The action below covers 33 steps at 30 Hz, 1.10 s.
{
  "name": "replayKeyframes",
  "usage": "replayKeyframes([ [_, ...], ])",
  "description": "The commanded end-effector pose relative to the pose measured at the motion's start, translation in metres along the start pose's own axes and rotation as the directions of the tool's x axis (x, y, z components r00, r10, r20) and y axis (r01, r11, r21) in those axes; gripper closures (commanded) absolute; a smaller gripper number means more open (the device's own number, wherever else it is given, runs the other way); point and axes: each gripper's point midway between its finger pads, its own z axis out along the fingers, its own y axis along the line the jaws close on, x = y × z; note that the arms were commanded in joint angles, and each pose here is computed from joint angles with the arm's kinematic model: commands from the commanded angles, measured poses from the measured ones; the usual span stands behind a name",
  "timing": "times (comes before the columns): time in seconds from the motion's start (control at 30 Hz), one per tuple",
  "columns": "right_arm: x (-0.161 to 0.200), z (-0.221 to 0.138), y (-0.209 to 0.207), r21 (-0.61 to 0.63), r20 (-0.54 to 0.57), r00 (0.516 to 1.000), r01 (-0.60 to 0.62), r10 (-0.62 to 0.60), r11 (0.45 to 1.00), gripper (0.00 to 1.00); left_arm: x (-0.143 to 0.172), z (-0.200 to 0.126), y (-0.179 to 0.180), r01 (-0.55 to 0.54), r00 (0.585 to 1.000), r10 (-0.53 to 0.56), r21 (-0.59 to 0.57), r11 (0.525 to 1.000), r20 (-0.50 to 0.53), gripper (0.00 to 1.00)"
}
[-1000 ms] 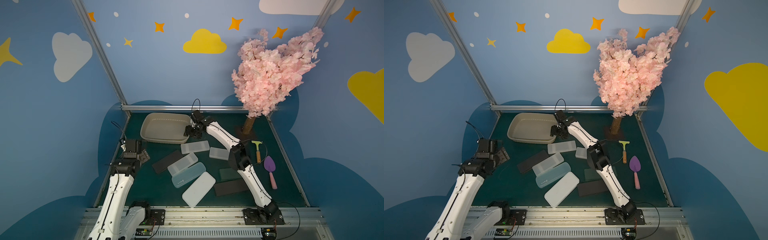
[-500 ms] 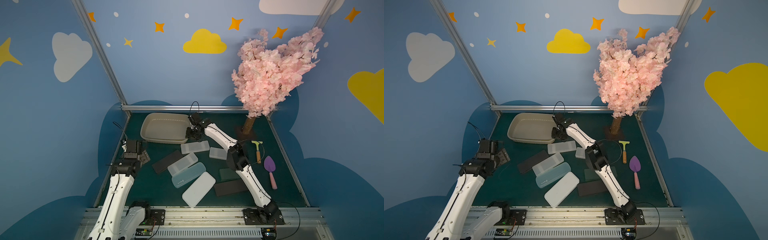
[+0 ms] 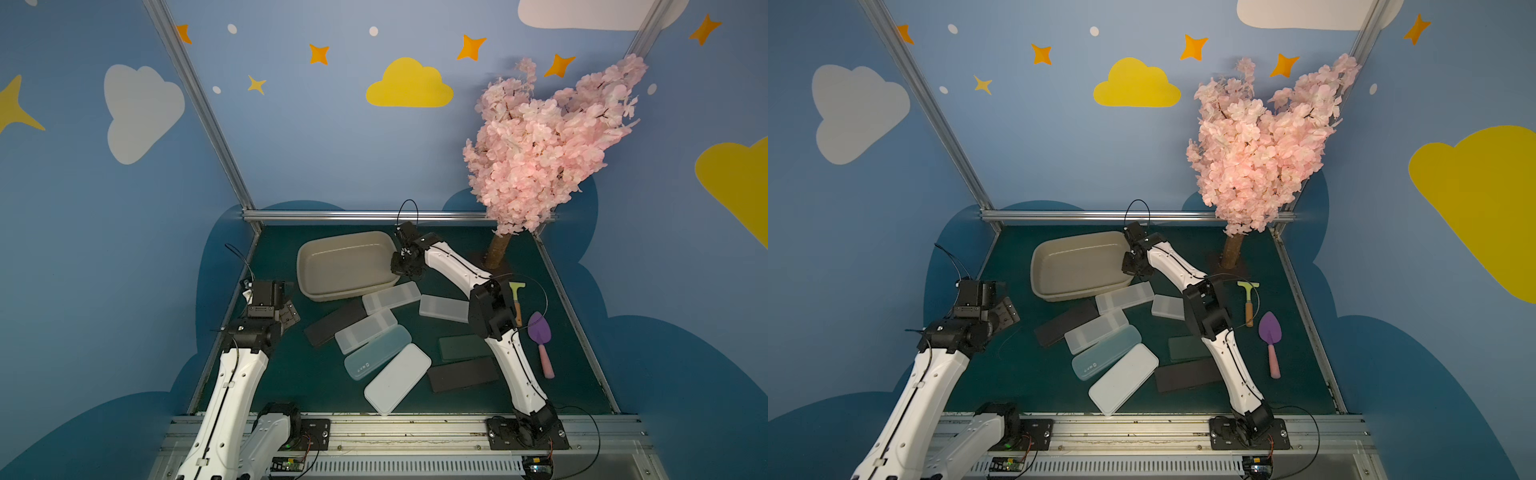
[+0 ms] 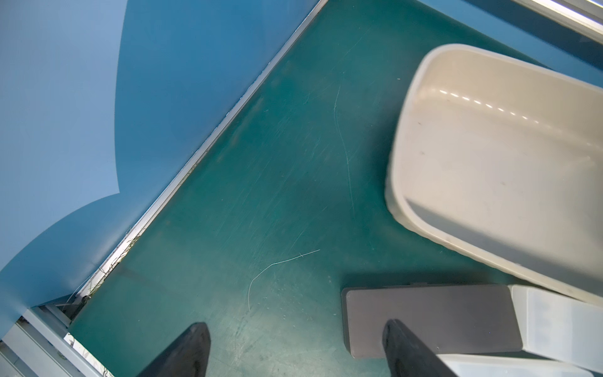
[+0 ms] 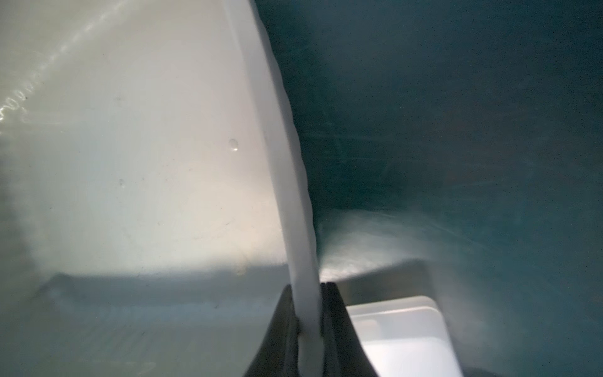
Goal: Put the pencil case into the storage box
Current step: Move the storage box to the center of the board.
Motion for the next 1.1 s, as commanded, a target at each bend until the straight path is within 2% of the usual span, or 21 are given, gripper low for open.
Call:
replayKeyframes([
  [0.0,-0.008,-0.028,-0.038,0.086,0.02,0.998,-0.057,0.055,0.995,0.9,0.005,0.001,0.002,0.025,1.0,-0.025,-0.005,1.0,-0.018,0.13],
  [0.13,-0.006,-0.039,-0.067,0.126,0.009,0.998,-0.067,0.067,0.99,0.92,0.008,0.002,0.001,0.041,0.999,-0.041,0.002,0.999,-0.03,0.13],
  [0.47,0.01,-0.061,-0.106,0.204,-0.005,0.999,-0.041,0.043,0.978,0.95,0.018,0.004,-0.003,0.065,0.997,-0.064,0.032,0.997,-0.052,0.14],
  [0.8,0.019,-0.073,-0.126,0.235,-0.016,0.999,-0.033,0.038,0.971,0.95,0.03,0.007,-0.018,-0.045,0.994,0.052,0.076,0.996,-0.091,0.14],
  [0.93,0.02,-0.076,-0.126,0.23,-0.017,0.999,-0.024,0.029,0.973,0.88,0.032,0.009,-0.028,-0.085,0.991,0.096,0.109,0.99,-0.097,0.13],
  [1.07,0.019,-0.08,-0.124,0.221,-0.015,1.0,-0.012,0.015,0.975,0.66,0.033,0.01,-0.038,-0.107,0.987,0.122,0.144,0.984,-0.103,0.11],
])
